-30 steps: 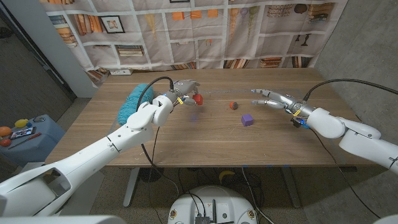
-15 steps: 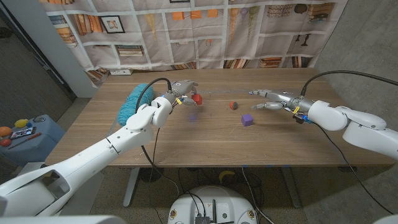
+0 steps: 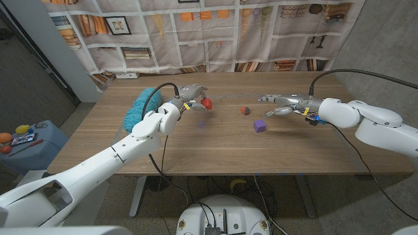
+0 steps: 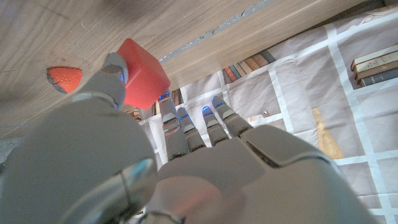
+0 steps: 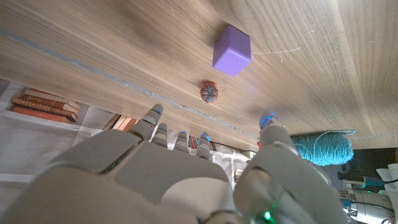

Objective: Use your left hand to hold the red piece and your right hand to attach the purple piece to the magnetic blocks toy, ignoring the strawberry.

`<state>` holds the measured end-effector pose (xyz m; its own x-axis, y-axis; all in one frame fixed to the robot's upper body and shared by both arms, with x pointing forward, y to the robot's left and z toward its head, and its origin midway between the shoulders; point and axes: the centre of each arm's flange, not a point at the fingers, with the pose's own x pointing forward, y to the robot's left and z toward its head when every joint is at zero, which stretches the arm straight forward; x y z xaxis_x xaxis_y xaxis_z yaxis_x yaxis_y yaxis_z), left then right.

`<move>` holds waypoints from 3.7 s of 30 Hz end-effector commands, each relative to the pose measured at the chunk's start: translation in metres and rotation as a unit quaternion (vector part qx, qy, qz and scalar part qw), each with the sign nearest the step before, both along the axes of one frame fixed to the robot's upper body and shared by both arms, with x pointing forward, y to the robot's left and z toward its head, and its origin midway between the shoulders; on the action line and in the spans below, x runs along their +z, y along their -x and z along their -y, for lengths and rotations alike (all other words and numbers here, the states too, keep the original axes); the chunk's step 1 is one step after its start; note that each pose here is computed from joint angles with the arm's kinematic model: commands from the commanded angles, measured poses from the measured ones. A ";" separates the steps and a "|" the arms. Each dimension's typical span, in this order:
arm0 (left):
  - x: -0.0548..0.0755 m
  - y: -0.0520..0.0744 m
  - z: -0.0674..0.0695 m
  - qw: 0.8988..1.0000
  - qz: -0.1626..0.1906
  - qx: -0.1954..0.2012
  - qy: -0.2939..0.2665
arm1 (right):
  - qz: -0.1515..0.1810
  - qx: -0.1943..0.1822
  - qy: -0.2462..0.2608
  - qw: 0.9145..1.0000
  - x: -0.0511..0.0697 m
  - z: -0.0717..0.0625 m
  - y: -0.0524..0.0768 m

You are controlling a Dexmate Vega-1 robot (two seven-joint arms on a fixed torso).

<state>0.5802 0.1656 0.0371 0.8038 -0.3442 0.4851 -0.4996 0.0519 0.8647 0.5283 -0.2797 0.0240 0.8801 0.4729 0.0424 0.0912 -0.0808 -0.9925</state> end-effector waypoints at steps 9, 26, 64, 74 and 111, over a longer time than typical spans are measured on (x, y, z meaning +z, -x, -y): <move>-0.009 0.004 -0.005 0.999 0.004 0.007 0.034 | -0.023 -0.058 0.078 0.995 0.006 -0.031 0.006; -0.005 0.004 -0.010 0.999 0.005 0.005 0.036 | -0.018 -0.125 0.155 0.980 -0.002 -0.045 -0.003; -0.022 0.009 -0.009 0.999 -0.006 0.002 0.038 | -0.027 -0.133 0.176 0.975 -0.019 -0.067 -0.024; -0.023 0.014 -0.011 0.999 -0.006 0.007 0.039 | -0.010 -0.149 0.180 0.972 -0.024 -0.071 -0.028; -0.023 0.009 -0.009 0.999 -0.013 0.004 0.036 | 0.071 -0.162 0.149 0.973 -0.034 -0.077 -0.032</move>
<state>0.5688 0.1755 0.0135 0.8178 -0.3017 0.4901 -0.4810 0.1094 0.8699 0.5583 -0.2040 -0.0113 0.9846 0.1723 0.0287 0.0998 -0.4201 -0.9020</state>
